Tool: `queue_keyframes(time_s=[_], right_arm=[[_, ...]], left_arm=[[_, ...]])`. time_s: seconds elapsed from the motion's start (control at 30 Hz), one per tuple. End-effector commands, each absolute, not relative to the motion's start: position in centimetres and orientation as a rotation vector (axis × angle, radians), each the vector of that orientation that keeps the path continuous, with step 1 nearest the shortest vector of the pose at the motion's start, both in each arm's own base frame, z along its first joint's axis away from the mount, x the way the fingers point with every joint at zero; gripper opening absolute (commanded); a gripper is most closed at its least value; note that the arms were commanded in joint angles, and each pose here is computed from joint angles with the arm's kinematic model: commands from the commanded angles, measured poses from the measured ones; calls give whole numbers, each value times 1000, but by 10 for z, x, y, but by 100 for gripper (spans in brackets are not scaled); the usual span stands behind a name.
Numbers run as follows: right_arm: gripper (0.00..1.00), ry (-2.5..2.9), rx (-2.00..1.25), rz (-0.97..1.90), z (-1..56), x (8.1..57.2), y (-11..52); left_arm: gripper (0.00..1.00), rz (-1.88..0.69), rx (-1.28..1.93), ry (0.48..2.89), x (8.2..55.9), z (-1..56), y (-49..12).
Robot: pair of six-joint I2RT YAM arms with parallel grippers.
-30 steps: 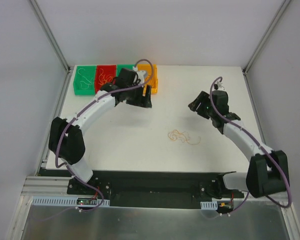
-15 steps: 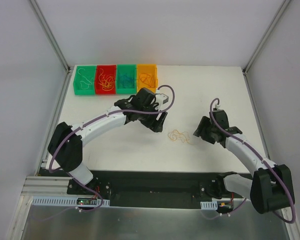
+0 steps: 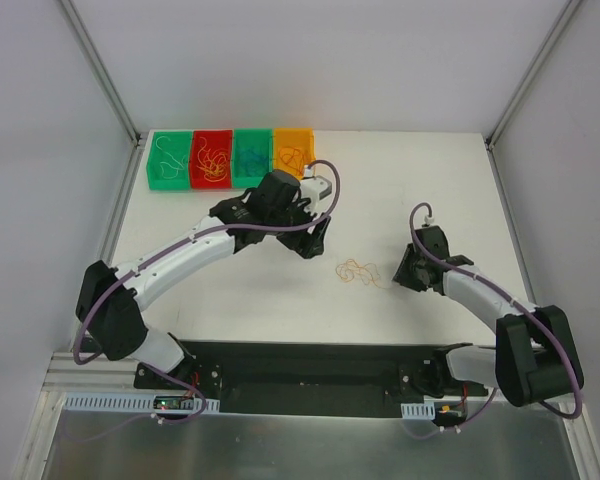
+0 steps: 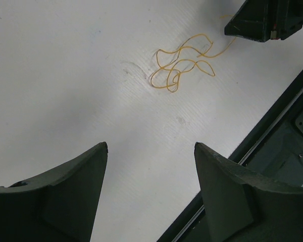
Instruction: Untangle the cables
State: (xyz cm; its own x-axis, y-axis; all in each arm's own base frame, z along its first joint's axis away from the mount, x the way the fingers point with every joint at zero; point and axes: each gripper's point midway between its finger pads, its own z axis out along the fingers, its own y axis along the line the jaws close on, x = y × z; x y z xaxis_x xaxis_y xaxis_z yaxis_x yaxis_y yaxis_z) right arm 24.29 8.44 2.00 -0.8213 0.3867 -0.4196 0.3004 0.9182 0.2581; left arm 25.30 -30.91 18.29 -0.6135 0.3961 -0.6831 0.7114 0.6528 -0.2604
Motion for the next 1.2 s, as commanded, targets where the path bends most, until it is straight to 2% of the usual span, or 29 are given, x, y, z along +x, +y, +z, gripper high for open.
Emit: queue_keyframes(time_s=[0.0, 0.07, 0.1, 0.33, 0.6, 0.7, 0.77, 0.83, 1.0, 1.17], right_arm=[[19, 2530, 413, 289, 38, 259, 97], [1, 2483, 307, 314, 56, 263, 104], [0, 2441, 247, 345, 70, 264, 109], [0, 2174, -52, 648, 177, 250, 155], [0, 2067, -159, 929, 252, 224, 192], [0, 2011, -148, 1014, 278, 219, 200], [0, 1993, -156, 1071, 292, 215, 207], [0, 1980, -163, 1132, 304, 211, 214], [0, 1956, -184, 1272, 319, 200, 232], [0, 1937, -215, 1360, 329, 190, 244]], left_arm=[[69, -719, 879, 2161, 254, 207, -308], [70, -804, 910, 2098, 246, 218, -313], [70, -848, 915, 2054, 243, 228, -315], [68, -1037, 967, 1808, 219, 259, -320], [65, -1101, 1004, 1650, 206, 279, -321], [68, -1131, 1025, 1631, 201, 281, -323], [74, -1153, 1018, 1618, 199, 281, -325], [75, -1158, 1005, 1574, 199, 284, -325], [75, -1182, 988, 1464, 194, 281, -325], [74, -1194, 988, 1488, 198, 273, -329]])
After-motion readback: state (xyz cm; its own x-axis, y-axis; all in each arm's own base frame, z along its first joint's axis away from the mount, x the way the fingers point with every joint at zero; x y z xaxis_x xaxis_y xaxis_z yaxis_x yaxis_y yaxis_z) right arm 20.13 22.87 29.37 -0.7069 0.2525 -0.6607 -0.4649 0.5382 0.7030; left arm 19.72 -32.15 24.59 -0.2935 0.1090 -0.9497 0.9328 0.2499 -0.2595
